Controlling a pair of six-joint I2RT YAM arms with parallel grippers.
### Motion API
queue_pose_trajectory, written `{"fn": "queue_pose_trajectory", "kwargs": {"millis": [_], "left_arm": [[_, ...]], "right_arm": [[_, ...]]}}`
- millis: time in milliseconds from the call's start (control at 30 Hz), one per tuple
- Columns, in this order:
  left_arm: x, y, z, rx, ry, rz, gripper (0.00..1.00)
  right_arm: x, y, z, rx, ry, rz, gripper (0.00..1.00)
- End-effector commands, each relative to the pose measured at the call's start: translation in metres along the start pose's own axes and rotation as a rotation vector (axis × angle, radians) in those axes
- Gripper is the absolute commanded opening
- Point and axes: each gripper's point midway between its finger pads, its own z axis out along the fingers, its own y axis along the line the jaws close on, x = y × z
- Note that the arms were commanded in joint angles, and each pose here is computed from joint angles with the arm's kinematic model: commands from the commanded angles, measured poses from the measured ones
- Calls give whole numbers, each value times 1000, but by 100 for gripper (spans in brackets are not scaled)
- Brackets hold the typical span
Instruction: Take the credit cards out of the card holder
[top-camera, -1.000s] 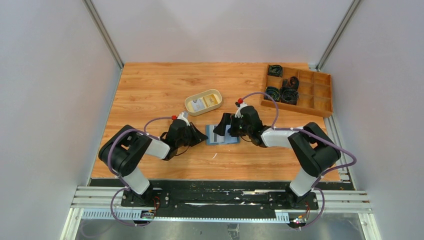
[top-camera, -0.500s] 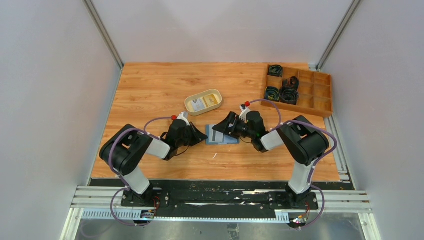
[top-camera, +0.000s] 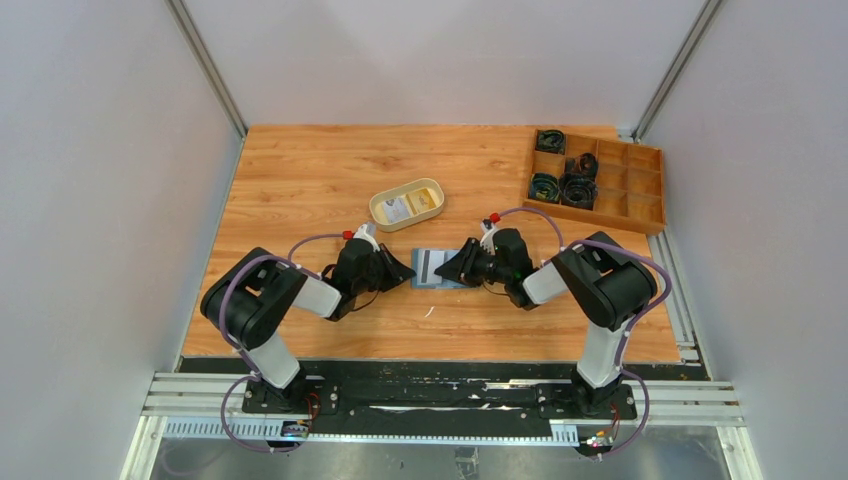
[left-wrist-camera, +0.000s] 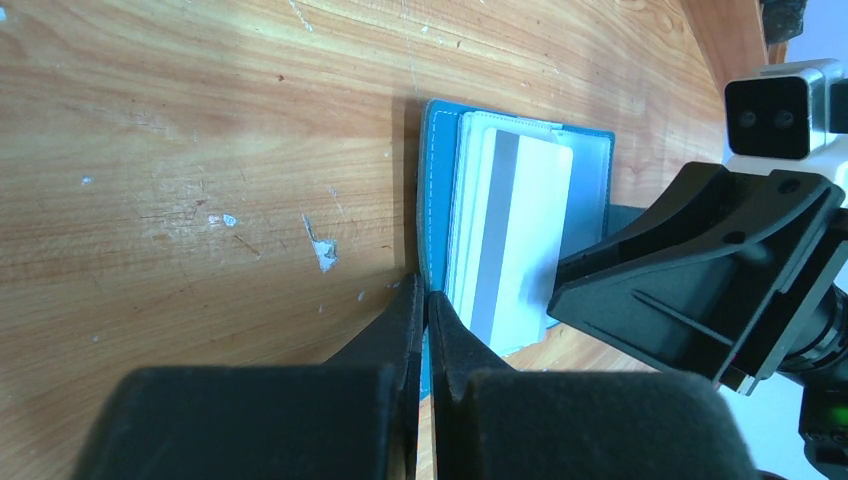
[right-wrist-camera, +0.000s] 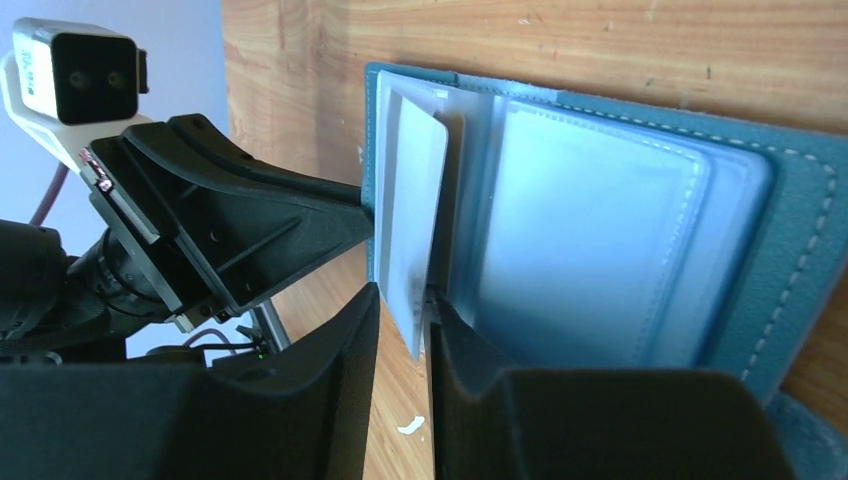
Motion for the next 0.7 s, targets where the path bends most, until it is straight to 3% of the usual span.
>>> {"fn": "queue_pose_trajectory", "kwargs": {"millis": [0, 133, 667], "left_arm": [[15, 28, 0, -96, 34, 22, 0], [16, 28, 0, -96, 38, 24, 0], [20, 34, 0, -108, 53, 27, 0]], "right_arm": [[13, -10, -3, 19, 43, 25, 22], [12, -8, -5, 12, 40, 23, 13], [-7, -1, -27, -25, -8, 17, 7]]}}
